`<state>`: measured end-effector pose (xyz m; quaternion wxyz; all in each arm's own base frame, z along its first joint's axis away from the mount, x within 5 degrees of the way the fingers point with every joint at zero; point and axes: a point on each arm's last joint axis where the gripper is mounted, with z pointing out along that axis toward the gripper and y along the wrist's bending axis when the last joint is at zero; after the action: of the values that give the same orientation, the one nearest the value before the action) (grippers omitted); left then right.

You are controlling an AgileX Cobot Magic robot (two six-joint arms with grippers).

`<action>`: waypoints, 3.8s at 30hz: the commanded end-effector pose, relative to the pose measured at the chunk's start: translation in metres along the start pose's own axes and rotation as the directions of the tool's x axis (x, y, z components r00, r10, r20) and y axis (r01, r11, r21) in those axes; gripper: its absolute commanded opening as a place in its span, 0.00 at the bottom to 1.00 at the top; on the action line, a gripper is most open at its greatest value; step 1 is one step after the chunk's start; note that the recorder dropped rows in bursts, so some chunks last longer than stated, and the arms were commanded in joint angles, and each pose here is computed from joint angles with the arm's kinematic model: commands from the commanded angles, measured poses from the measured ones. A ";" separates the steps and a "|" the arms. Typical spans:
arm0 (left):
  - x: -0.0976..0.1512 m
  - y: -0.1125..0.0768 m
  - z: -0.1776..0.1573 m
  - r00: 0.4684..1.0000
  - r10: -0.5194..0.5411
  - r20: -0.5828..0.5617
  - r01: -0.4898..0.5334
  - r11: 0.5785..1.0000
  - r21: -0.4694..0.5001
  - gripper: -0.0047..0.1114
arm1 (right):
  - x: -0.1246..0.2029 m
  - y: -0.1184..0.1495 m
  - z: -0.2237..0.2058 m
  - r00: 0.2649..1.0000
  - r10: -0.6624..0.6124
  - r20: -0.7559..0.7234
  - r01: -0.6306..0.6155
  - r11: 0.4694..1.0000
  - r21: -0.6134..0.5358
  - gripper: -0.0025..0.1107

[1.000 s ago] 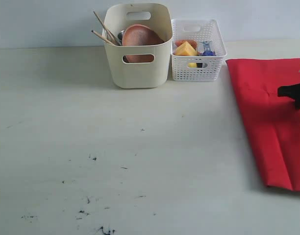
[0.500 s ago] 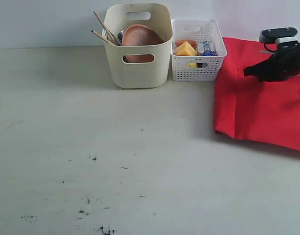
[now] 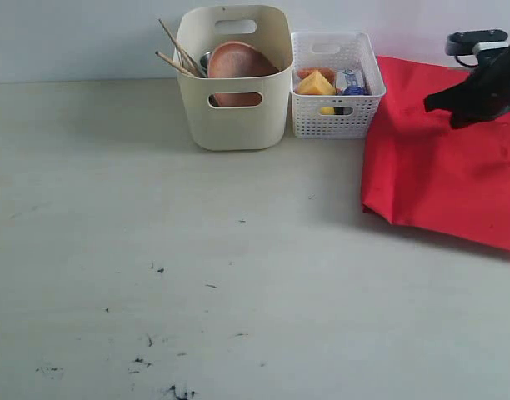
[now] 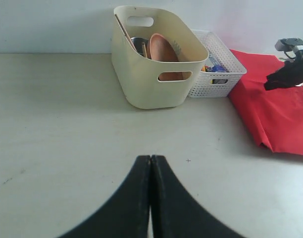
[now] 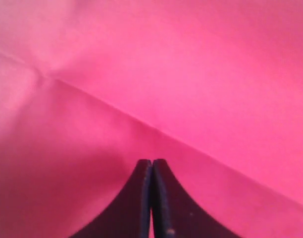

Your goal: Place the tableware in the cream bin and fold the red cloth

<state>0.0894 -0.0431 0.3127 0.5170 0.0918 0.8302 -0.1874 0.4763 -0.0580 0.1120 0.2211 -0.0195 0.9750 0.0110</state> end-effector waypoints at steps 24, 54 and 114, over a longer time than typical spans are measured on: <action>0.005 0.001 0.000 0.999 -0.003 -0.046 0.002 1.000 -0.011 0.05 | -0.005 -0.067 -0.026 0.985 0.167 0.036 -0.170 0.975 0.143 0.02; 0.062 0.024 -0.048 0.944 0.014 0.328 0.020 0.995 -0.101 0.05 | 0.043 0.029 -0.216 0.896 0.188 0.402 -0.151 0.981 -0.123 0.02; 0.129 0.063 -0.001 0.968 0.041 0.246 0.092 0.858 -0.505 0.05 | 0.044 0.026 -0.222 0.877 0.184 0.444 -0.156 0.983 -0.098 0.02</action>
<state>0.0534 0.0100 0.1849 0.6192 -0.0857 0.7802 0.0250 0.3448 -0.0375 0.2887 0.4221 0.0650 0.9009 0.0771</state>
